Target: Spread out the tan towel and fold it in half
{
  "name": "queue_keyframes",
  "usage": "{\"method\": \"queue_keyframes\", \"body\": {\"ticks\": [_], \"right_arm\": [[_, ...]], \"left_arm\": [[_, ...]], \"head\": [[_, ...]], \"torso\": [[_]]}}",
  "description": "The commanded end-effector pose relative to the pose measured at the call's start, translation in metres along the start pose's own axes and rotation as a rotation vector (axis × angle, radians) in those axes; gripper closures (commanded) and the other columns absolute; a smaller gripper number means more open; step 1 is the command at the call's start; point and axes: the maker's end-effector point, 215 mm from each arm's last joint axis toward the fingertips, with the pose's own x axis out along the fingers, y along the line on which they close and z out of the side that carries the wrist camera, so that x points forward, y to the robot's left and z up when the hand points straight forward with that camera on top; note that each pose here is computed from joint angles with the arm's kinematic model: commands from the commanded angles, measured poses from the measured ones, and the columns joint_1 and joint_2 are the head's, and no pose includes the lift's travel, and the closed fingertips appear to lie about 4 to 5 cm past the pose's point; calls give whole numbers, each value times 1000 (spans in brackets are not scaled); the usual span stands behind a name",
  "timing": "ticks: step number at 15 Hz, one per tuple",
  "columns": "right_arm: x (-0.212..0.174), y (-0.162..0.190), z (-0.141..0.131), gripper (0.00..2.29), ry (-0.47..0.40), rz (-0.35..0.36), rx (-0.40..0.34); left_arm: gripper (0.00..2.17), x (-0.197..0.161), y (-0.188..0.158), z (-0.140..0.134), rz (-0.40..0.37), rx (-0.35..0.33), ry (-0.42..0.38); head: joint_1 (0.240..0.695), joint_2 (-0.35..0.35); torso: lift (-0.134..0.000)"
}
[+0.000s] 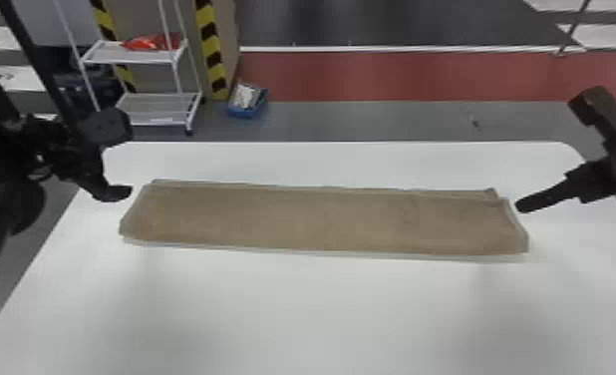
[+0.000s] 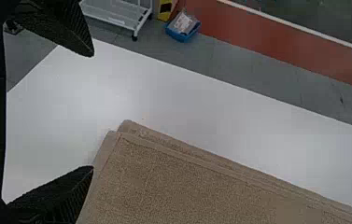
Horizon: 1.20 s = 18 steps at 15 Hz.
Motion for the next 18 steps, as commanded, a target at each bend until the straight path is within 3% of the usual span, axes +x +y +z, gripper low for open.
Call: {"method": "queue_keyframes", "body": {"ticks": [1,5,8,13,18], "right_arm": [[6,-5,-15,188,-27,1,63],[10,-15,-31,191,-82,-5,173],[17,-8,-37,194,-100,21,198],[23,5,-8,194,-156,34,179],[25,10,-3,211,-117,15,140]], "left_arm": [[16,-10,0,10,53,-51,-81],[19,-16,-10,12,80,-109,-141],[19,-12,-22,10,71,-139,-158],[19,-12,-29,0,66,-144,-149],[26,-14,-36,-4,61,-143,-146]], "head": [[695,12],[695,-16],[695,-21],[695,-11],[695,16]], "torso": [[-124],[-124],[-124],[-124],[-124]]}}
